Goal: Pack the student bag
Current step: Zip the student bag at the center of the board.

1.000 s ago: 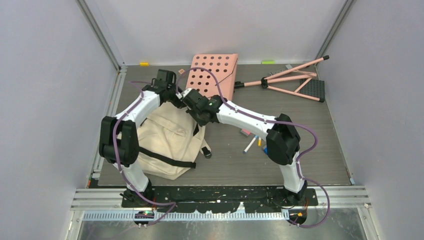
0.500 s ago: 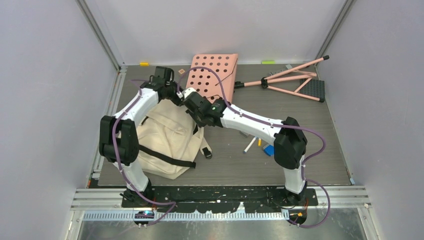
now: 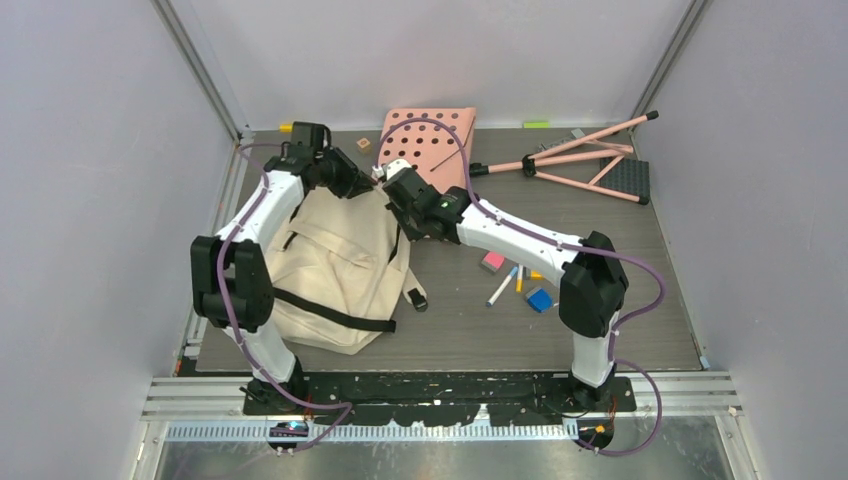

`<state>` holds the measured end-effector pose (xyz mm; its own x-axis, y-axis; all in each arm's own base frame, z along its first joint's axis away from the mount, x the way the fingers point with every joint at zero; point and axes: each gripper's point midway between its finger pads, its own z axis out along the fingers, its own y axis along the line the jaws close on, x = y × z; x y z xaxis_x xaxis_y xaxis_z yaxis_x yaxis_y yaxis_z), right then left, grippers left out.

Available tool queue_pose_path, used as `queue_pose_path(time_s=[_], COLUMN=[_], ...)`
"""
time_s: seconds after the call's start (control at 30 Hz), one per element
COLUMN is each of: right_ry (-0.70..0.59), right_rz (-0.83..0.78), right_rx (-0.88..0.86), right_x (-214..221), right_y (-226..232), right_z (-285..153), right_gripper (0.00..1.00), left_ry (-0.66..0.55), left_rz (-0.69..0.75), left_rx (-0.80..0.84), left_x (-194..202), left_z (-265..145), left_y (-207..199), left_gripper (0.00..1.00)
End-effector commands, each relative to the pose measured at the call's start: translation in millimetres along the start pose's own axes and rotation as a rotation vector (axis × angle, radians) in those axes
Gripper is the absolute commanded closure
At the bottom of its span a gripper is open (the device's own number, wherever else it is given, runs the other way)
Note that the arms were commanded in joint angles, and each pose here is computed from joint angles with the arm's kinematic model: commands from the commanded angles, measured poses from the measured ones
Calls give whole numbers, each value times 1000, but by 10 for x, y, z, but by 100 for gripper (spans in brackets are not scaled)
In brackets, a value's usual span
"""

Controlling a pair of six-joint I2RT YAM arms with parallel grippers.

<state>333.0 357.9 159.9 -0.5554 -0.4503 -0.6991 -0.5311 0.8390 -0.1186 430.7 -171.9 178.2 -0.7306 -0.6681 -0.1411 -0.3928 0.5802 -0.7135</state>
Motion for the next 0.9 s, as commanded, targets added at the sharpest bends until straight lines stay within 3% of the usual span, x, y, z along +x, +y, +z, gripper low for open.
queue_pose_path(time_s=[0.0, 0.07, 0.17, 0.33, 0.63, 0.87], right_ry=[-52, -51, -48, -69, -78, -73], right_rz=[-9, -16, -17, 1, 24, 36], right_rx=[-100, -107, -112, -108, -89, -78], right_x=[-186, -174, -136, -135, -134, -90], right_y=[45, 50, 47, 25, -15, -36], right_z=[-332, -321, -316, -352, -374, -381], right_gripper=[99, 100, 99, 99, 100, 100], left_ry=[-169, -142, -109, -13, 111, 138], left_rz=[113, 115, 133, 145, 145, 166], left_rx=[95, 99, 97, 94, 38, -14], left_x=[-333, -241, -117, 164, 660, 812], left_z=[-365, -386, -420, -349, -100, -90], left_y=[-284, -267, -282, -316, -191, -65], left_gripper=[73, 61, 51, 45, 44, 59])
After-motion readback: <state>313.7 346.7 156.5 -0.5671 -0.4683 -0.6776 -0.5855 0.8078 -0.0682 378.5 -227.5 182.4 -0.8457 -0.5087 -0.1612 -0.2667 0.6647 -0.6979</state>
